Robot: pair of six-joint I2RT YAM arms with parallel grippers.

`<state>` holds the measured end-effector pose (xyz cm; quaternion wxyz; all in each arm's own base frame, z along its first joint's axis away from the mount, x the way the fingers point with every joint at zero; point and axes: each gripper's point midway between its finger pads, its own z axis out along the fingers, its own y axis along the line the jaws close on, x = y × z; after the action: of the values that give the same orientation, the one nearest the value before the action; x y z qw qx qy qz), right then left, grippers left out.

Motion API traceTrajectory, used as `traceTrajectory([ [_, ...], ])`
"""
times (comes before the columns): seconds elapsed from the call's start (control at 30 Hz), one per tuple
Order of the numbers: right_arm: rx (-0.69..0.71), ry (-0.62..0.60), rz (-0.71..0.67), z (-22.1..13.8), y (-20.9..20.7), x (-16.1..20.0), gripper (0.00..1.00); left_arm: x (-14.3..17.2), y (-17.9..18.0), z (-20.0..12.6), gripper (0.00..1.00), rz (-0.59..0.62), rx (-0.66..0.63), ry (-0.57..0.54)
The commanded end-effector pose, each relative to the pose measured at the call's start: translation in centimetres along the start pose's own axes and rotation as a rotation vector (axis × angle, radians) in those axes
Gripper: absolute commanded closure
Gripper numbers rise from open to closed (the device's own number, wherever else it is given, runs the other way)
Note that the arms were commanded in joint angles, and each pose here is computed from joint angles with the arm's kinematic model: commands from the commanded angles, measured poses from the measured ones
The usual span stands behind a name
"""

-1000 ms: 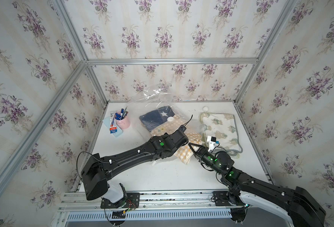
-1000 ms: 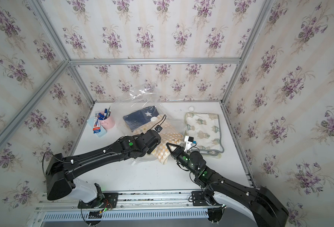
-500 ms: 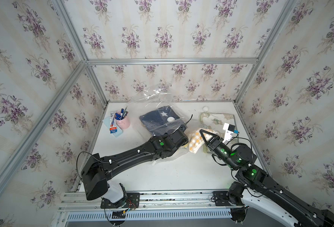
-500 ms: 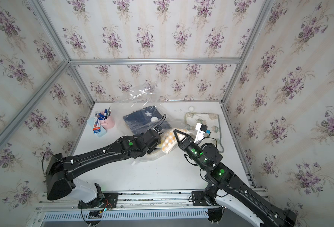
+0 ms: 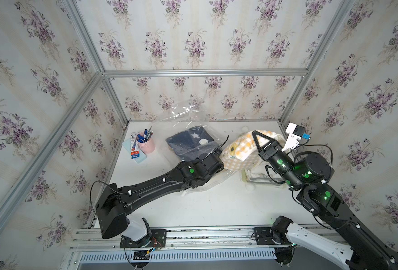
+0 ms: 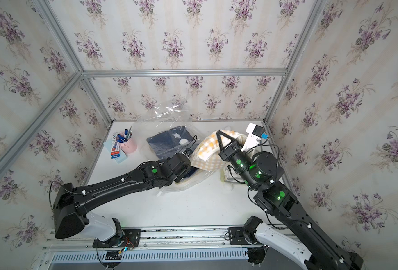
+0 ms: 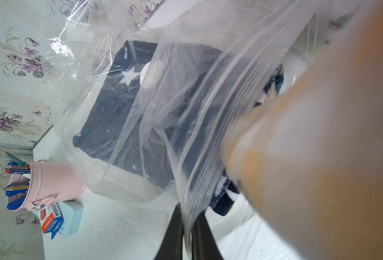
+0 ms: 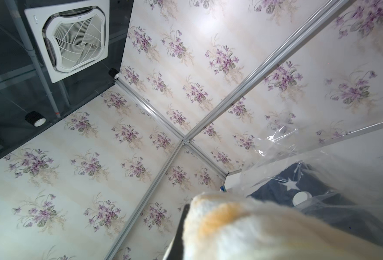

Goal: Take the blanket out of the vacuum bag
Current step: Take out the blanket from the vacuum bag, then place the blanket at the center of the board.

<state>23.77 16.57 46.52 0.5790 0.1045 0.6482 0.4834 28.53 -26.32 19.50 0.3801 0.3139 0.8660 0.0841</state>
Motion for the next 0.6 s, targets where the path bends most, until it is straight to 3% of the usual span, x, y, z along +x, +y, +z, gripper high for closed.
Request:
traceTrajectory([
  [0.0,-0.021,0.067,-0.029,0.8,-0.5,-0.3,1.0,-0.3,0.0,-0.3,0.88,-0.018,0.01,-0.011],
  [0.3,-0.061,0.067,0.091,2.6,-6.2,-6.9,1.0,-0.4,0.1,-0.5,0.88,-0.024,0.011,-0.017],
  [0.57,-0.007,0.039,0.133,1.8,-10.2,-7.6,1.0,-0.4,0.2,-0.5,0.88,-0.021,0.009,-0.018],
])
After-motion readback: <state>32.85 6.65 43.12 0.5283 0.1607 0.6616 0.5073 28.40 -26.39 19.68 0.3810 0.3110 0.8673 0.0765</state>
